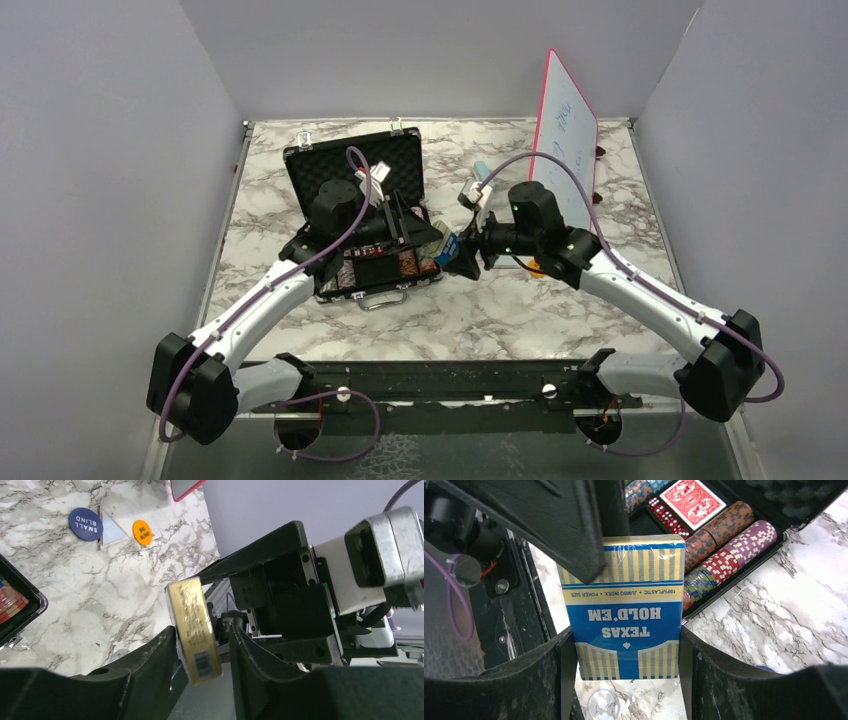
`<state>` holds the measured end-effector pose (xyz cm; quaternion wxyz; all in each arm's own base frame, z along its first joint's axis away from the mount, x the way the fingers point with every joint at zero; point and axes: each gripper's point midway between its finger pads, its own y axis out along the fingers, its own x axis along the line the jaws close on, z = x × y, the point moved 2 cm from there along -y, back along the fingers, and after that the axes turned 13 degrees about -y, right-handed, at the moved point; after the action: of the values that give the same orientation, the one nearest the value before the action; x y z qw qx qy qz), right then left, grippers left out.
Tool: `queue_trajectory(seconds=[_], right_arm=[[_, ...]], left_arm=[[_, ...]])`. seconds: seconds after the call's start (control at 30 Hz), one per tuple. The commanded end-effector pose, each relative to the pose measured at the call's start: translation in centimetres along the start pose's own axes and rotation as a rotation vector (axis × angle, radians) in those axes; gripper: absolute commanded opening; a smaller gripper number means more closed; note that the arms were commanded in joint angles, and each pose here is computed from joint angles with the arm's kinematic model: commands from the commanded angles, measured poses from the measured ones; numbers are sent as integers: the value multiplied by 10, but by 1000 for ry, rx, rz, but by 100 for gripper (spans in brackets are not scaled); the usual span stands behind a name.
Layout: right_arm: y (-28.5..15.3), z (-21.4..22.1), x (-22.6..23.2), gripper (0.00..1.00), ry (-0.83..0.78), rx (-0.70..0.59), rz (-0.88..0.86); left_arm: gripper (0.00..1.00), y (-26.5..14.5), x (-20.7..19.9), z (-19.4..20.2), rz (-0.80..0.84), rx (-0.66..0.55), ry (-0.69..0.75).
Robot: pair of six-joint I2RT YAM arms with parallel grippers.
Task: Pack up texas hold em set
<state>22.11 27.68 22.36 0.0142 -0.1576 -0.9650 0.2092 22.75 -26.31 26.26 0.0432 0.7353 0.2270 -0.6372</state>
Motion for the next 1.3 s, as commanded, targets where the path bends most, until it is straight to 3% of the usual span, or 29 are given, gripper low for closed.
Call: queue_trajectory(seconds=[0.0, 0.17, 0.27, 0.33, 0.37, 0.4, 0.43, 0.47, 0.67, 0.83, 1.0, 1.27], right_arm=[[6, -14, 2, 51, -105, 27, 8], [9, -10, -7, 51, -135, 72, 70], [9, -11, -7, 52, -131, 74, 72], [9, -12, -9, 65, -110, 77, 94], [8, -13, -10, 74, -102, 75, 102], [7, -15, -10, 90, -98, 66, 104], [6, -17, -9, 99, -89, 52, 110], [4, -21, -9, 100, -83, 31, 119], [-12, -39, -17, 100, 10, -112, 253], [-13, -31, -15, 100, 118, -132, 277], [-5, -16, -9, 98, 198, -104, 256], [1, -10, -6, 97, 246, -87, 235]], left_arm=[[43, 2, -7, 5, 46, 62, -26], [26, 7, 6, 7, 5, 91, -30], [10, 9, 13, 7, -21, 97, -6], [0, 8, 15, 4, -31, 83, 21], [0, 8, 15, 2, -35, 69, 39], [0, 8, 15, -1, -41, 48, 56], [0, 7, 17, -6, -55, 19, 70], [0, 5, 18, -10, -69, -14, 84], [0, -27, 60, -56, -365, -371, 95], [0, -61, 92, -75, -527, -618, 64], [0, -71, 115, -73, -580, -681, 31], [0, -61, 149, -69, -652, -621, 70]])
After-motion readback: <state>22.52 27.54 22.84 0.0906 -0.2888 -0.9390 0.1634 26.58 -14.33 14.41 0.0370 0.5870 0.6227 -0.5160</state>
